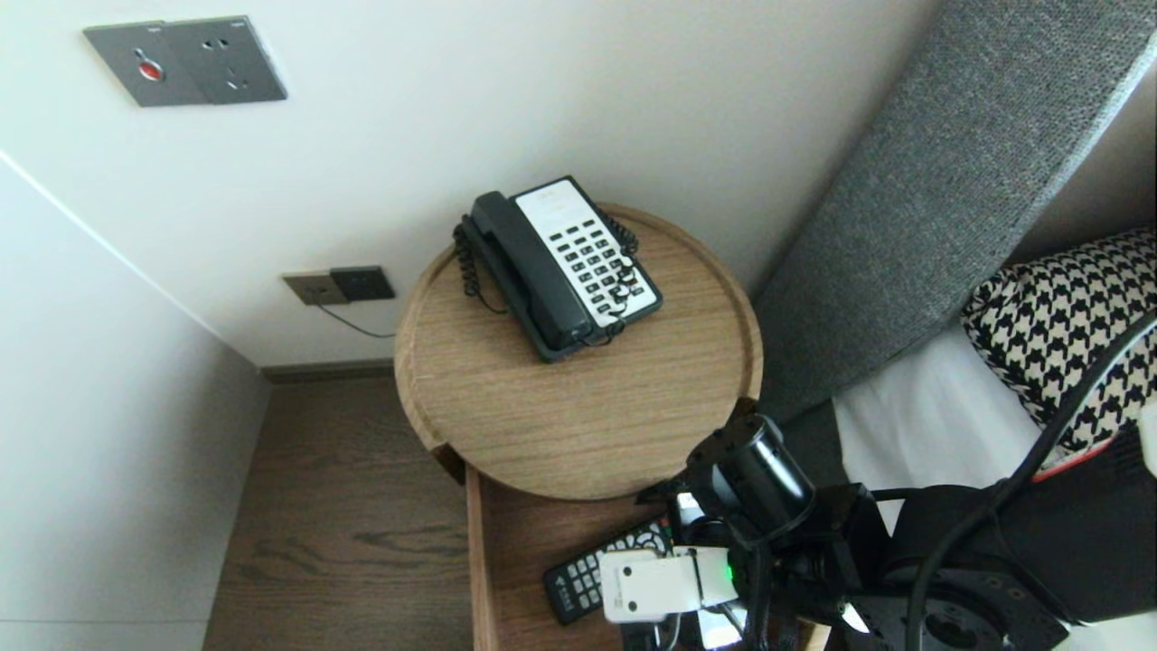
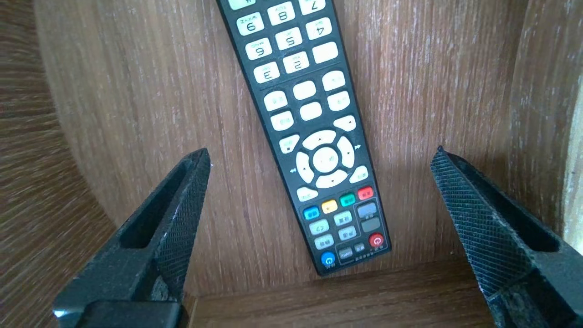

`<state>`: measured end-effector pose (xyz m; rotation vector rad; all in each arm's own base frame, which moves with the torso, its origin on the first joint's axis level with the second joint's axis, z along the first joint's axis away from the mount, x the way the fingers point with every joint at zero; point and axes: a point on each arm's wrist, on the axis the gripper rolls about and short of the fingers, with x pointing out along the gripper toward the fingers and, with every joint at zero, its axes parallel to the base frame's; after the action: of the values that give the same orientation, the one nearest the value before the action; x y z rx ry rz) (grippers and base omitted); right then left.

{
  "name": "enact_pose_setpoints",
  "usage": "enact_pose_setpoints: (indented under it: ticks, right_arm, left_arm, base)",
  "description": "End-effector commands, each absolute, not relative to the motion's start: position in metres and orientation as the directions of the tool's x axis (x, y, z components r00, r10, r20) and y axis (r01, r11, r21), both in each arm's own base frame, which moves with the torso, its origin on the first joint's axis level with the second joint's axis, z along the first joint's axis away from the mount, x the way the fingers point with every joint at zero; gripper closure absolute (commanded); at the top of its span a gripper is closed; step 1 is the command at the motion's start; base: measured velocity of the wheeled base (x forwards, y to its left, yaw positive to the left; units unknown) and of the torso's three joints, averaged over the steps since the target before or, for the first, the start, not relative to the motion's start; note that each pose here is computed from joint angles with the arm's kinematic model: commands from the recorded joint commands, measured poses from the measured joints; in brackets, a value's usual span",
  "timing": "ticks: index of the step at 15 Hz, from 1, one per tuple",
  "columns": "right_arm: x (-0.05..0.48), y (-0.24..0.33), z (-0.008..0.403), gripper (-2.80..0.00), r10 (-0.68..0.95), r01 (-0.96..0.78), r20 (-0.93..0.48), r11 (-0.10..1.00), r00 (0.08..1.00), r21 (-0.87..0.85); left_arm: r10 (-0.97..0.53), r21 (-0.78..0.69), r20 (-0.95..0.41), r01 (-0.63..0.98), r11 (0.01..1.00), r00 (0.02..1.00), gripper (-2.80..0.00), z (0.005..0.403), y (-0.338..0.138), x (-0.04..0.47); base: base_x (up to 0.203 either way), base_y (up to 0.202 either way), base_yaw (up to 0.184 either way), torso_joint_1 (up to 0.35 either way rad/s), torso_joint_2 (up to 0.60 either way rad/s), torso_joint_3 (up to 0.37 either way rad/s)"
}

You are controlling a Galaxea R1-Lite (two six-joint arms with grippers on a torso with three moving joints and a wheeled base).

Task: Take the remote control out of the drawer one by one and place them on the table

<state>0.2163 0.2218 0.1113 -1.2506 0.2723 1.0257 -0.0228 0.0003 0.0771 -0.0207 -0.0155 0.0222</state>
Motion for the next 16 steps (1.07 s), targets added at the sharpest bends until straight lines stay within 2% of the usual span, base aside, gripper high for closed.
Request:
enact_pose_setpoints:
  ticks: [1,16]
  right_arm:
    - [0.217,0.223,0.113,-2.8,0.495,-0.751,-0.666,-0.041,0.558,-0.66]
    - [0.222,0.228,0.105,-2.8,0.522,-0.741,-0.643,-0.032,0.56,-0.671]
  left_arm:
    - [0.023,-0.022,0.017,-0.023,1.0,1.0,0.0,0.077,0.0,-0.023]
    - [0.023,-0.022,0.018,-0.023,1.0,1.0,0.0,0.077,0.0,-0.023]
  base:
    - [0.0,0.0,0.0,0.0,0.0,0.0]
    - [0.0,0.0,0.0,0.0,0.0,0.0]
